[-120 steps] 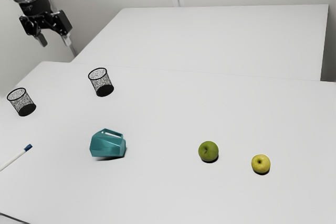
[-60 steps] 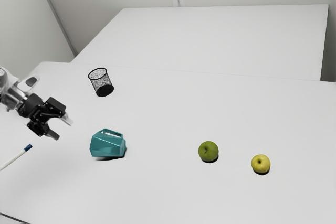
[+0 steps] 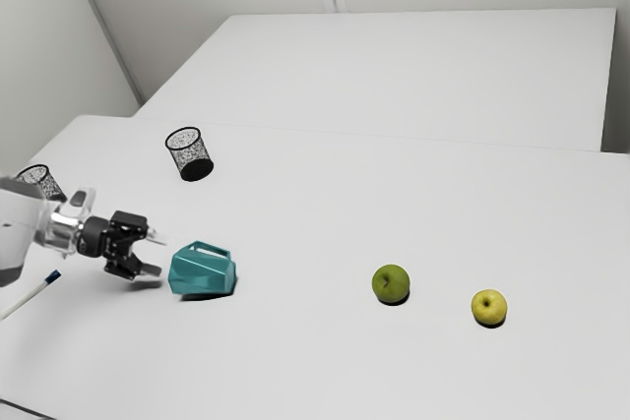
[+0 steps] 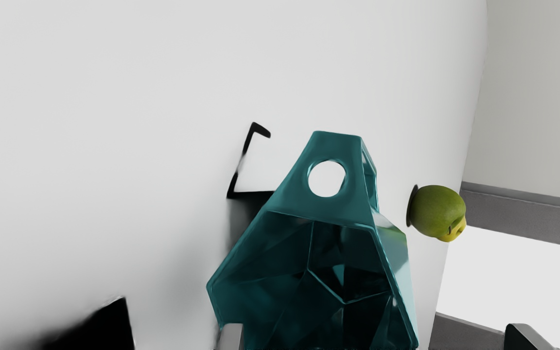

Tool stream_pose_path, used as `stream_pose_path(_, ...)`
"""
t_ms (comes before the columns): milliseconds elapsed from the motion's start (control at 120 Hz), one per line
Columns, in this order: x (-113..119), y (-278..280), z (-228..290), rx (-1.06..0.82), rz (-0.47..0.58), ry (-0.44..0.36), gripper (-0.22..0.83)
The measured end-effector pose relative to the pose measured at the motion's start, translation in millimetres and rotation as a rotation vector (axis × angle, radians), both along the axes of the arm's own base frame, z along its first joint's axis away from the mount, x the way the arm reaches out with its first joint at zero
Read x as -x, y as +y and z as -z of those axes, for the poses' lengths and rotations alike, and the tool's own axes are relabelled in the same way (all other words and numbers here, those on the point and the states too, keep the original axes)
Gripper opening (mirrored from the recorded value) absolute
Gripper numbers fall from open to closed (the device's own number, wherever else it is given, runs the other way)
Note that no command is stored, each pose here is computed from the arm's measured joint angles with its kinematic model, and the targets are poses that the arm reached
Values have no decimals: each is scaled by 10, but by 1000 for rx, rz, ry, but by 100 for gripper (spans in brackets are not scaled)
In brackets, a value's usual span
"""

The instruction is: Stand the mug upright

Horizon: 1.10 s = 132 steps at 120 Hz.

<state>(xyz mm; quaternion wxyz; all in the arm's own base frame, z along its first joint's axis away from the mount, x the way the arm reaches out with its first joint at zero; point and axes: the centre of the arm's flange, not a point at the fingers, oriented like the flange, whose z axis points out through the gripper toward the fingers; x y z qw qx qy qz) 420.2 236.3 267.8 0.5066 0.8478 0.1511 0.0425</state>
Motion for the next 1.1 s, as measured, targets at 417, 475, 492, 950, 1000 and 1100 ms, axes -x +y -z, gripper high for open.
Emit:
stream_pose_path(417, 90, -291, 168, 142, 48, -138, 59)
stream_pose_path(475, 47, -379, 184, 152, 65, -153, 59)
stream_pose_path(492, 34, -405, 185, 154, 71, -157, 59)
stream_pose_path(950, 78, -557, 270, 181, 88, -201, -4)
stream_pose_path(1000, 77, -559, 268, 182, 89, -205, -8)
stream_pose_path(1100, 66, -563, 247, 180, 93, -214, -12)
